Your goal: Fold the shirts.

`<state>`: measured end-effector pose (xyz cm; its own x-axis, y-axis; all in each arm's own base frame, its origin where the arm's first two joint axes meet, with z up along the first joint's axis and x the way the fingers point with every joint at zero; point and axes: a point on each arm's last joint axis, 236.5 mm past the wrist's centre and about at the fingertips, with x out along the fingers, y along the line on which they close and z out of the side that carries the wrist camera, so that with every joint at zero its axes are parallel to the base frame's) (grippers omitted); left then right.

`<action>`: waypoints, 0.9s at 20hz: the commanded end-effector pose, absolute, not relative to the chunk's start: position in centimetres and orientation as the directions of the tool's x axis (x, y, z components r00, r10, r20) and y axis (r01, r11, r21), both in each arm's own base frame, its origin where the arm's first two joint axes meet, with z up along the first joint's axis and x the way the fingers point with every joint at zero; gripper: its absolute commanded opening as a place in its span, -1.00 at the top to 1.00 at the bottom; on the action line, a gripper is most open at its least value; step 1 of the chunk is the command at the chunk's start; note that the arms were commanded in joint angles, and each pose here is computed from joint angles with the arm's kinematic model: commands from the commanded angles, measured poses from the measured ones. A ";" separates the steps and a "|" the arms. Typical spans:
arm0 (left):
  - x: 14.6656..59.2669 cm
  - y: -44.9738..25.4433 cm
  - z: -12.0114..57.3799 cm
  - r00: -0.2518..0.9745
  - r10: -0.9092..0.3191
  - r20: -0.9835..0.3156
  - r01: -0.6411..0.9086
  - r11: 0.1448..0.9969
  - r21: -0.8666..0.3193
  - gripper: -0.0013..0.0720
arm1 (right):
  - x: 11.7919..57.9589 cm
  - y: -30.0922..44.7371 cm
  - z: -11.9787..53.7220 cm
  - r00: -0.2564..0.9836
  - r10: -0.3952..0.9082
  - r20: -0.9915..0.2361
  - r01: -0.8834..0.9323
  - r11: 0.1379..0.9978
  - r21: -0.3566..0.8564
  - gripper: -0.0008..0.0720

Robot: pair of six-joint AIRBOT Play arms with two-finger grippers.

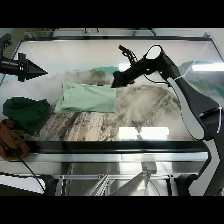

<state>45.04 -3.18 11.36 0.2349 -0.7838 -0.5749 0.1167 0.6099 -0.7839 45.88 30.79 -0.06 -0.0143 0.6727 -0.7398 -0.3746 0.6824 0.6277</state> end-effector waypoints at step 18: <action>44.8 -4.8 11.4 0.201 -0.794 -0.573 0.139 0.602 -0.786 0.17 | 44.8 40.0 -9.0 -0.080 0.836 -0.543 -0.044 0.542 0.840 0.91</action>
<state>44.75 -4.87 11.42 0.2006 -0.7946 -0.5730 0.1396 0.6021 -0.7861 44.71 37.62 -10.77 -0.0982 0.7760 -0.6231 -0.0430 0.6222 0.7817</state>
